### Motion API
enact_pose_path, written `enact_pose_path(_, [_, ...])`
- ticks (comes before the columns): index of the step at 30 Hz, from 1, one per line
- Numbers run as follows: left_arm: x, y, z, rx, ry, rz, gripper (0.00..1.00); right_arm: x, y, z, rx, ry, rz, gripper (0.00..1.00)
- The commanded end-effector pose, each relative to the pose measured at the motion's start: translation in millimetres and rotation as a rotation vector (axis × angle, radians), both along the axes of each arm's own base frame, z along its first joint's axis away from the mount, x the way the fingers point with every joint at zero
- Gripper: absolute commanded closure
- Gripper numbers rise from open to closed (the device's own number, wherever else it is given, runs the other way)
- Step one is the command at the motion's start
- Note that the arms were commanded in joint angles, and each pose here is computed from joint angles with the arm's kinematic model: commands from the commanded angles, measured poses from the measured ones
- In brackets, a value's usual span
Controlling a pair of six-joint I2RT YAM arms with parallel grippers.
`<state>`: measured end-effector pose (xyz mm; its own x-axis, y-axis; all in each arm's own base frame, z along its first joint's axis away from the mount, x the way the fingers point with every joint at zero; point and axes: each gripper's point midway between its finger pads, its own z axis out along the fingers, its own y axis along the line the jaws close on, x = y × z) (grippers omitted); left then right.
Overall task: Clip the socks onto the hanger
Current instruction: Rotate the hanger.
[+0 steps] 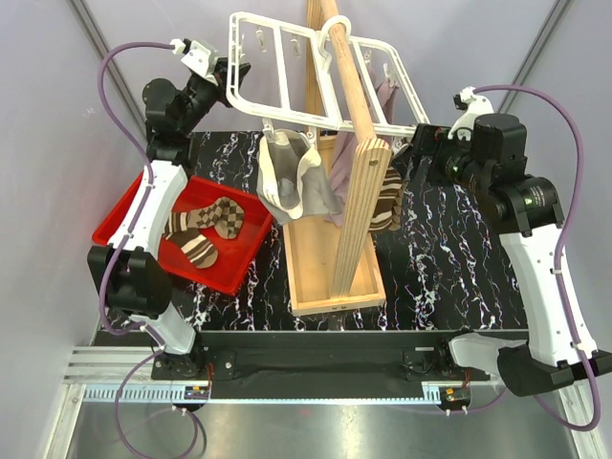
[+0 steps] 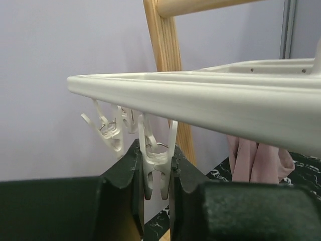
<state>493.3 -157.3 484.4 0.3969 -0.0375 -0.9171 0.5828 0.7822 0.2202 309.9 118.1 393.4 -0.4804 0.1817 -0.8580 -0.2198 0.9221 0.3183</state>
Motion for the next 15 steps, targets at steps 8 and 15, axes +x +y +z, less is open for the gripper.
enact_pose_path(8, [-51.9,-1.2,24.2,-0.055,-0.005,-0.047,1.0,-41.1,-6.0,12.4,0.053,-0.004,0.004,0.0])
enact_pose_path(15, [-110.7,-22.0,8.1,-0.073,0.064,-0.023,1.0,-91.6,-23.7,24.1,0.072,0.022,-0.04,0.0])
